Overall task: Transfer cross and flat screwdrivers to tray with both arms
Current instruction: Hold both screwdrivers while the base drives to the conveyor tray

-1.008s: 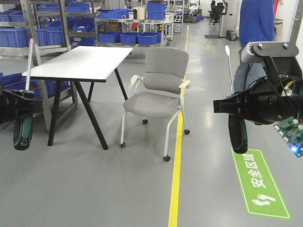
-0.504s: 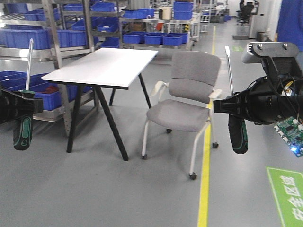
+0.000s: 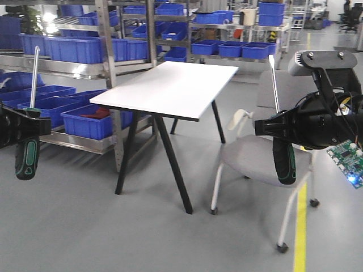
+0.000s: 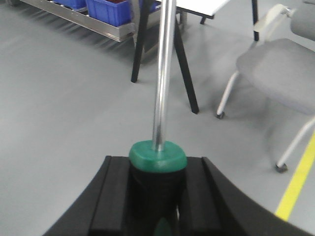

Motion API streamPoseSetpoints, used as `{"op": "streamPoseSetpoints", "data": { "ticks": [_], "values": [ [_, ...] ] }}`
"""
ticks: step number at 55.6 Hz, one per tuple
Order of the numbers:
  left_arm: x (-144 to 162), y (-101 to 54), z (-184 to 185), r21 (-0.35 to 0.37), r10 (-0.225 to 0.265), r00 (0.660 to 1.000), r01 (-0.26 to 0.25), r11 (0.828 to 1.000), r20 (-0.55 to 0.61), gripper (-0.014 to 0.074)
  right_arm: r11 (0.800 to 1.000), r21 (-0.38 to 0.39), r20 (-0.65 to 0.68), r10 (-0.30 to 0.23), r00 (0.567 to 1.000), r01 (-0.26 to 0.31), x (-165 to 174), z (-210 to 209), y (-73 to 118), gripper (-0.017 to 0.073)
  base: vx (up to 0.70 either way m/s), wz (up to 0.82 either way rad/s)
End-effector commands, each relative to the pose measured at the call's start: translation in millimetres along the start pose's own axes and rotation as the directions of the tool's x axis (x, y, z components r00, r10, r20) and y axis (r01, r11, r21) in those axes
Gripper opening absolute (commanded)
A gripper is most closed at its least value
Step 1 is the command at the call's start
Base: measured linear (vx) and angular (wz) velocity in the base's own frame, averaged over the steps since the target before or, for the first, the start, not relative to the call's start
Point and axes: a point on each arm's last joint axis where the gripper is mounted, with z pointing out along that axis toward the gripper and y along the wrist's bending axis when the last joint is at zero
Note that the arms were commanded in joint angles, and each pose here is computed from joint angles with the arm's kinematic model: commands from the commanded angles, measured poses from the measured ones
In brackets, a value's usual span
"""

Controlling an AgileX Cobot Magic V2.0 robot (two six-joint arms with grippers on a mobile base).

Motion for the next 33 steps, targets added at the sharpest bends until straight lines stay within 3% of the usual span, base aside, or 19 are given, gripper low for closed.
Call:
{"op": "streamPoseSetpoints", "data": {
  "ticks": [1,33],
  "values": [
    [-23.3,-4.5,-18.0,0.004,-0.015,0.988,0.015,1.000,0.152,0.0000,1.000,-0.004,0.170,-0.001,0.985,0.002,-23.8,-22.3,1.6,-0.0008,0.47,0.29],
    [-23.3,-4.5,-18.0,0.004,-0.015,0.988,0.015,1.000,0.152,0.0000,1.000,-0.004,0.169,-0.001,0.986,0.002,-23.7,-22.3,1.6,-0.0008,0.49,0.27]
  ]
}}
